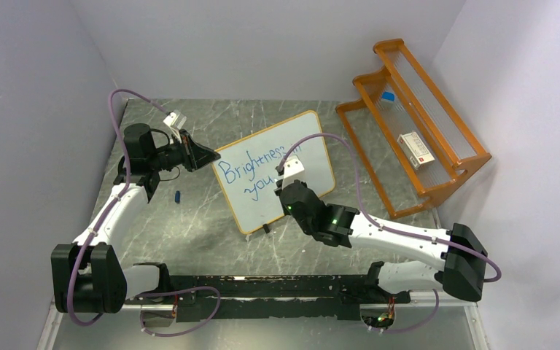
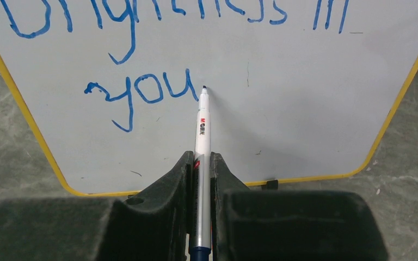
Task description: Write a sentence on the whiteboard
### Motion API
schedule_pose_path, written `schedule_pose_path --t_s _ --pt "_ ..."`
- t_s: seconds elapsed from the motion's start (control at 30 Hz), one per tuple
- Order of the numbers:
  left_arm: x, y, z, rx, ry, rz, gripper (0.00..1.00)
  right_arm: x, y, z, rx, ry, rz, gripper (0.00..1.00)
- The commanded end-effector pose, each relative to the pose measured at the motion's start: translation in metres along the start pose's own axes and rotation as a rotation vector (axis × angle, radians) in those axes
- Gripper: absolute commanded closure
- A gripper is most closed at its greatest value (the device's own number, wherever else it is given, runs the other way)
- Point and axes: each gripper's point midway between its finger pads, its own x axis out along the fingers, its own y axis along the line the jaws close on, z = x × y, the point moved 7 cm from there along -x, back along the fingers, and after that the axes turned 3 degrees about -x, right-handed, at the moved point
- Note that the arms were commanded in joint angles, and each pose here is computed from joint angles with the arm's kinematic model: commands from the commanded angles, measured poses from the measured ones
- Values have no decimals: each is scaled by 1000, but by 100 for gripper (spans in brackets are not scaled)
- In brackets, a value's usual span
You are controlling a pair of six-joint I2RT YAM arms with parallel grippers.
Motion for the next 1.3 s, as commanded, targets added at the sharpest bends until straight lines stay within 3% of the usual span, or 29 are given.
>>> schedule_pose_path --t_s 0.0,0.37,1.27 --pt "5 16 -35 -85 108 82 95 2 0 21 32 -64 -4 100" --pt "5 17 -36 -88 109 84 95 8 4 26 30 -71 12 100" --pt "4 17 -39 -104 123 91 95 4 -5 -18 27 62 11 100"
